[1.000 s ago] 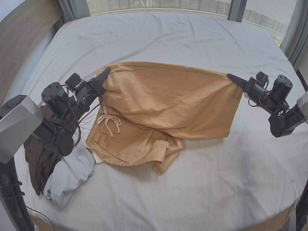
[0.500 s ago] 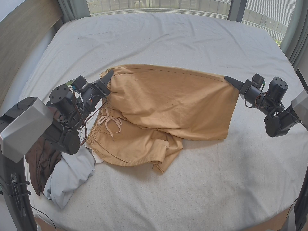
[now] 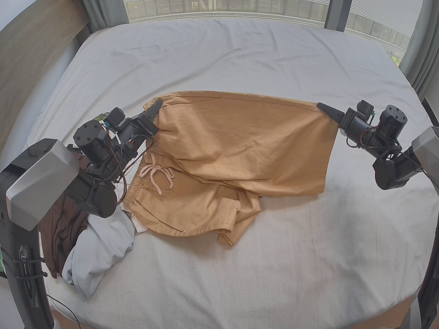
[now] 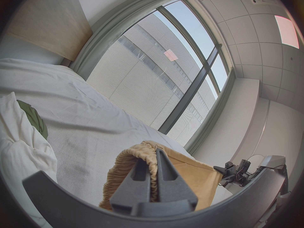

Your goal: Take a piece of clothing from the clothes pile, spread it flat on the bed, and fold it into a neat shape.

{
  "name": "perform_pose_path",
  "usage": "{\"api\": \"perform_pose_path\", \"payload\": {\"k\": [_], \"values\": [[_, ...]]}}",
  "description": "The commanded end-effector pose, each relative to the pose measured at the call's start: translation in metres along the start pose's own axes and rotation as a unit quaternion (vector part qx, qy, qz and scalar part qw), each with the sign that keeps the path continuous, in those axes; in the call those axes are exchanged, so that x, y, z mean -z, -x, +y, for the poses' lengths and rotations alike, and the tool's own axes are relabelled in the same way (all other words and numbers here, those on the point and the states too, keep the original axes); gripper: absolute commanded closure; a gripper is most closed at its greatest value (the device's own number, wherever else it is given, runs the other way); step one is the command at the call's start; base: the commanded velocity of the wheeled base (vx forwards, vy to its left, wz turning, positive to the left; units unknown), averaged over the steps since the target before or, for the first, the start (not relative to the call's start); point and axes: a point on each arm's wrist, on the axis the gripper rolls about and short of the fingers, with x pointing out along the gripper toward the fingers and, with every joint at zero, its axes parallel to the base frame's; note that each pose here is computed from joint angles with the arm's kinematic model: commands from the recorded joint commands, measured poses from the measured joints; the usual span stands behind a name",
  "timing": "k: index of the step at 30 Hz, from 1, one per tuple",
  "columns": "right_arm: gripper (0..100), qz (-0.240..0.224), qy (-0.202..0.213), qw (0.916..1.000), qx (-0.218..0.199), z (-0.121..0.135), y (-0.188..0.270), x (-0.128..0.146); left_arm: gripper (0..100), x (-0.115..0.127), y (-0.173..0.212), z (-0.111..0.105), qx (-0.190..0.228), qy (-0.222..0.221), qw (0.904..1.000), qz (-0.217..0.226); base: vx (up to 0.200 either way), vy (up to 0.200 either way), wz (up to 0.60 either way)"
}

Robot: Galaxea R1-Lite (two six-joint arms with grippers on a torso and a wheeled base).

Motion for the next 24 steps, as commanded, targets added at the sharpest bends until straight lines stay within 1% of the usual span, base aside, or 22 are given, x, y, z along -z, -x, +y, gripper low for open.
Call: {"api": "perform_pose_path", "payload": {"k": [1,9,10,13,14,17,24], "values": [[100,0.001,-0.002,1.0,0.0,-0.007,-0.004,0.004,100,0.002,-0.001,0.004,-0.004,-0.001,1.0,-0.001,0.0,0.0,0.0],[100,0.0,-0.001,1.0,-0.001,-0.012,-0.009,0.003,100,0.0,-0.005,0.004,-0.002,-0.001,1.0,-0.003,0.0,0.0,0.0],[100,0.002,-0.002,1.0,0.0,-0.012,-0.009,0.003,0,0.001,-0.005,0.004,-0.003,-0.001,1.0,-0.002,0.0,0.0,0.0],[100,0.0,0.0,1.0,-0.001,-0.012,-0.01,0.001,0,0.004,-0.005,0.007,-0.004,0.0,1.0,0.001,0.0,0.0,0.0],[0,0.0,0.0,1.0,-0.001,-0.012,-0.011,0.001,0,0.004,-0.006,0.007,-0.003,-0.001,1.0,-0.001,0.0,0.0,0.0],[0,-0.003,0.003,1.0,-0.003,-0.015,-0.013,0.0,0,0.004,-0.007,0.008,-0.003,-0.001,1.0,-0.002,0.0,0.0,0.0],[0,-0.008,0.009,0.9999,-0.007,-0.01,-0.013,-0.005,0,0.004,-0.01,0.009,-0.012,-0.003,0.9998,-0.015,0.0,0.0,0.0]]}}
